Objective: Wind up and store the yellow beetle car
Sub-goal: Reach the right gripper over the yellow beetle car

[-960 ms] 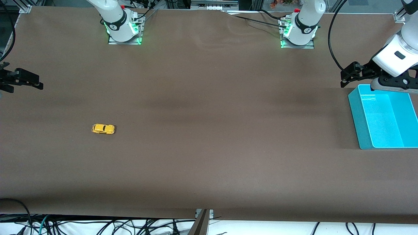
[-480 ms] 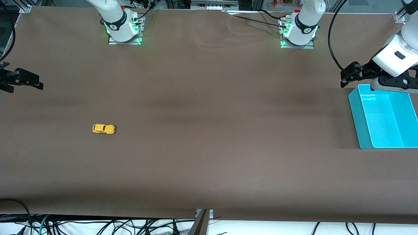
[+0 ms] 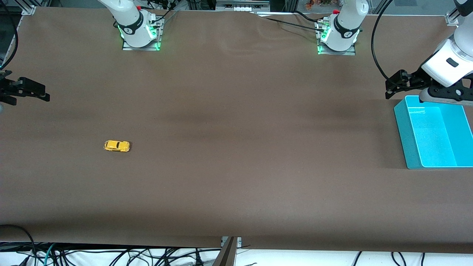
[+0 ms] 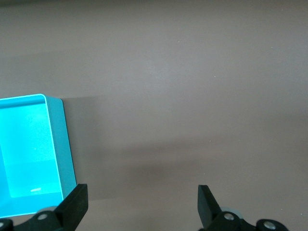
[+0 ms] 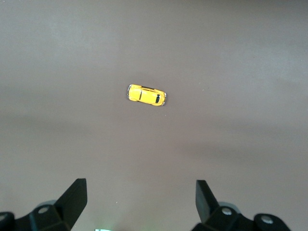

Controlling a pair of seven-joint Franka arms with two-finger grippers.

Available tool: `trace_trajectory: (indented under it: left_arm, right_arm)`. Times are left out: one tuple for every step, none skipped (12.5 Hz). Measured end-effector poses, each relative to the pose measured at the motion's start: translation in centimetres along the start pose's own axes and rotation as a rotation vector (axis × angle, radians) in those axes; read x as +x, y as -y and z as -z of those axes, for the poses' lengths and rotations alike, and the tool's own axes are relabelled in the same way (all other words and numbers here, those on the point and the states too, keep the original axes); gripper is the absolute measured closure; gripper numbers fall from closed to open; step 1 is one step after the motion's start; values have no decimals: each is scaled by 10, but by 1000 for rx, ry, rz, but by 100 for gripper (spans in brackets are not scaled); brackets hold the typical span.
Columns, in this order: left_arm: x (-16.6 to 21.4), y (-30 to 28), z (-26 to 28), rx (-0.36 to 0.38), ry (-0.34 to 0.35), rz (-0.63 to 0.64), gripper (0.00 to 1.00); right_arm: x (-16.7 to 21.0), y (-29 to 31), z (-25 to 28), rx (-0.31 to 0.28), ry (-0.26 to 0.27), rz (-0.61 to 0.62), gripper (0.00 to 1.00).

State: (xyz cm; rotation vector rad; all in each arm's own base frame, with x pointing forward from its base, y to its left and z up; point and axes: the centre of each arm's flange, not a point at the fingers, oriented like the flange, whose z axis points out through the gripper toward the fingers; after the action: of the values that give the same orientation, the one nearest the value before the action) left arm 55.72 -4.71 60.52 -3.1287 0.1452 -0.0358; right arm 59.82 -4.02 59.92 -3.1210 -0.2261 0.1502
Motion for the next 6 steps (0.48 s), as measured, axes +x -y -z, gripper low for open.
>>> trace_trajectory:
  left_arm:
    - [0, 0, 0, 0, 0, 0, 0]
    - [0, 0, 0, 0, 0, 0, 0]
    - [0, 0, 0, 0, 0, 0, 0]
    - [0, 0, 0, 0, 0, 0, 0]
    - [0, 0, 0, 0, 0, 0, 0]
    - [0, 0, 0, 0, 0, 0, 0]
  right_arm:
    - [2, 6, -2, 0, 4, 11, 0]
    - [6, 15, -7, 0, 13, 26, 0]
    - [11, 24, -13, -1, 25, 42, 0]
    - [15, 31, -19, -1, 36, 53, 0]
    - [18, 33, -25, -2, 45, 57, 0]
    - [20, 34, -29, -2, 52, 58, 0]
